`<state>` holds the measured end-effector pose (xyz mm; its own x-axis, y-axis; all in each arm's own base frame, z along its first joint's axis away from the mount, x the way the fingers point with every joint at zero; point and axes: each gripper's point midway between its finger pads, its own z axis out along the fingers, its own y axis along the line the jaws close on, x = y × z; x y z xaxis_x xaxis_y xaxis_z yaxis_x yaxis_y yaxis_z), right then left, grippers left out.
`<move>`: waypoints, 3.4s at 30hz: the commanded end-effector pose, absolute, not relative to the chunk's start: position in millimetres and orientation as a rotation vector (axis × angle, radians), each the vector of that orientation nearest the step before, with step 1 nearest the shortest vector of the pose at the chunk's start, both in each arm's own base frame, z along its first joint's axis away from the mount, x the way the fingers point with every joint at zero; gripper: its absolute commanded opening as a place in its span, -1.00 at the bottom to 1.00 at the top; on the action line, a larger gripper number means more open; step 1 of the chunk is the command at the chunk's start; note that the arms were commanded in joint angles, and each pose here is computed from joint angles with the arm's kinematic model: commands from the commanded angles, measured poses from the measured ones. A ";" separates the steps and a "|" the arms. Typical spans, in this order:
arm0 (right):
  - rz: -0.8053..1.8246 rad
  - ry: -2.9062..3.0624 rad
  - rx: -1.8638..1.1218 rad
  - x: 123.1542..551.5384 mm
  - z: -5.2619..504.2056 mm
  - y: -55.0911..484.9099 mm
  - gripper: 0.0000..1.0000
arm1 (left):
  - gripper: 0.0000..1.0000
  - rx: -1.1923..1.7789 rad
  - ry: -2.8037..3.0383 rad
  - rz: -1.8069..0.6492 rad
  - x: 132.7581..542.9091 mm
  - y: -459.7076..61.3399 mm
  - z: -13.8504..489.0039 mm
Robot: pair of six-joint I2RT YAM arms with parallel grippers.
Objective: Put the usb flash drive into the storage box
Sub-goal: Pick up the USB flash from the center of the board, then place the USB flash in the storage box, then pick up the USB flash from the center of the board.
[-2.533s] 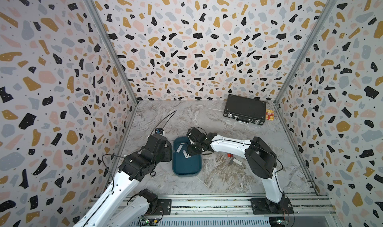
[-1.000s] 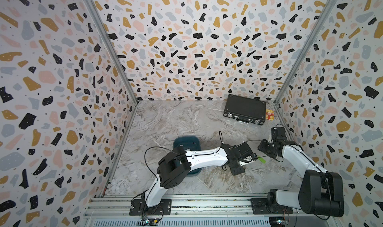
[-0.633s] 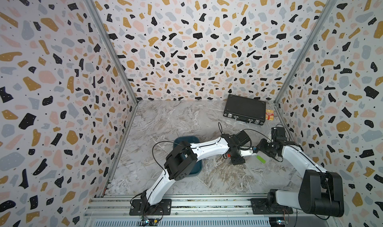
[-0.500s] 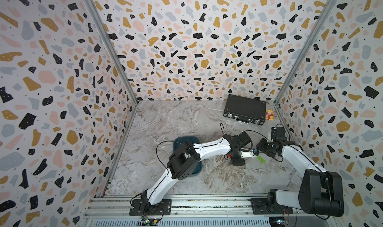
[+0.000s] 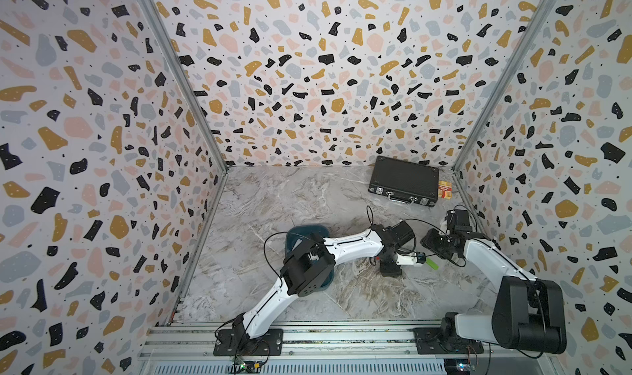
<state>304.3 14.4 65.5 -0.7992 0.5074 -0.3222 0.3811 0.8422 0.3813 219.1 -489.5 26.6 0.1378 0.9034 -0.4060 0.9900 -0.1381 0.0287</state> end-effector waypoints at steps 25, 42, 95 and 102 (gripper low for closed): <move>0.448 2.593 0.643 304.1 70.8 17.3 -0.02 | -0.55 1.845 1.917 -0.340 249.1 -483.6 101.0; 0.551 2.589 0.641 306.0 69.4 29.5 -0.03 | -0.39 0.214 2.553 -0.222 305.3 -173.7 133.5; 0.214 3.053 0.601 226.5 17.9 30.2 0.18 | 0.03 0.270 2.454 -0.431 208.3 -135.1 195.0; 0.188 3.092 0.524 213.3 23.9 35.5 0.21 | 0.04 0.268 2.461 -0.422 208.1 -133.9 192.7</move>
